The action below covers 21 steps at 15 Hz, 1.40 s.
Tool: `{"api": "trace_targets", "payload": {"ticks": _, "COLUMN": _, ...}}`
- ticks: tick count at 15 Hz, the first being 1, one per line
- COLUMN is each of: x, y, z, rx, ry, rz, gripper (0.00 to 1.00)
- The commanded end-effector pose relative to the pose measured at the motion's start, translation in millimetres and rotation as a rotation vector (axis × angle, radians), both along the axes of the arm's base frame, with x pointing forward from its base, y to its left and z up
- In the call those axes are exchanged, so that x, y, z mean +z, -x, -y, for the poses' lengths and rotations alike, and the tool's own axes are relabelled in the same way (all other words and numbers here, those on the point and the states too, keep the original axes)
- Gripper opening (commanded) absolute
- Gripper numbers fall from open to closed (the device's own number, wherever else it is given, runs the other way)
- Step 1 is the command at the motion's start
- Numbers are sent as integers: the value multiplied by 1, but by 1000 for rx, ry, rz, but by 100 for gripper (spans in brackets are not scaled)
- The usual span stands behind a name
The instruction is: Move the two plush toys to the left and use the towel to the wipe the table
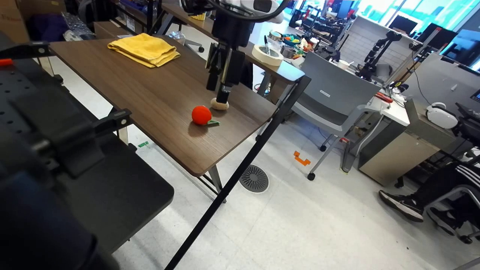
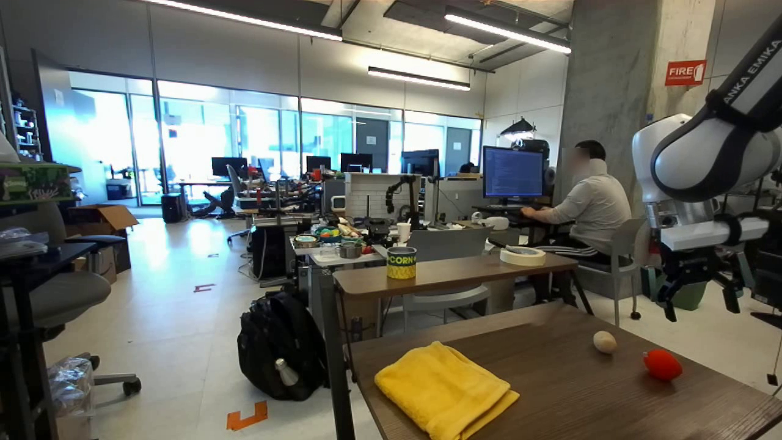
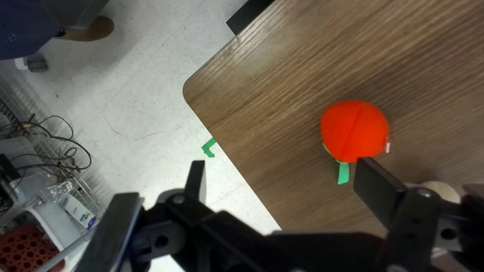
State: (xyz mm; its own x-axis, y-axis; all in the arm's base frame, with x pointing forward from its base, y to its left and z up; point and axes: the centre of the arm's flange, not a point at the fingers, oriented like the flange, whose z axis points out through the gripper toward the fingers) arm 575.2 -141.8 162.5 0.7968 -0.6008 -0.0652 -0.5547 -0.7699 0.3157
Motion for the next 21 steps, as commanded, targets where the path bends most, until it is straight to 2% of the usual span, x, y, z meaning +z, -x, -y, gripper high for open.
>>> {"api": "trace_targets", "payload": {"ticks": 1, "x": 40, "y": 19, "z": 17, "rx": 191, "ry": -67, "rz": 11, "gripper": 100}}
{"api": "trace_targets", "payload": {"ticks": 6, "x": 81, "y": 23, "z": 38, "rx": 413, "ry": -147, "rz": 126, "gripper": 100}}
{"api": "trace_targets", "payload": {"ticks": 9, "x": 101, "y": 31, "z": 35, "rx": 528, "ry": -220, "rz": 180, "gripper": 100}}
{"api": "trace_targets", "payload": {"ticks": 10, "x": 85, "y": 15, "z": 40, "rx": 458, "ry": -156, "rz": 145, "gripper": 100}}
{"api": "trace_targets", "payload": {"ticks": 12, "x": 93, "y": 20, "z": 36, "rx": 501, "ry": -188, "rz": 159, "gripper": 100}}
{"api": "trace_targets", "payload": {"ticks": 16, "x": 95, "y": 22, "z": 32, "rx": 514, "ry": -194, "rz": 158, "gripper": 100}}
{"api": "trace_targets", "payload": {"ticks": 18, "x": 66, "y": 19, "z": 31, "rx": 503, "ry": -239, "rz": 171, "gripper": 100}}
{"api": "trace_targets", "payload": {"ticks": 21, "x": 13, "y": 27, "z": 12, "rx": 580, "ry": -182, "rz": 274, "gripper": 100}}
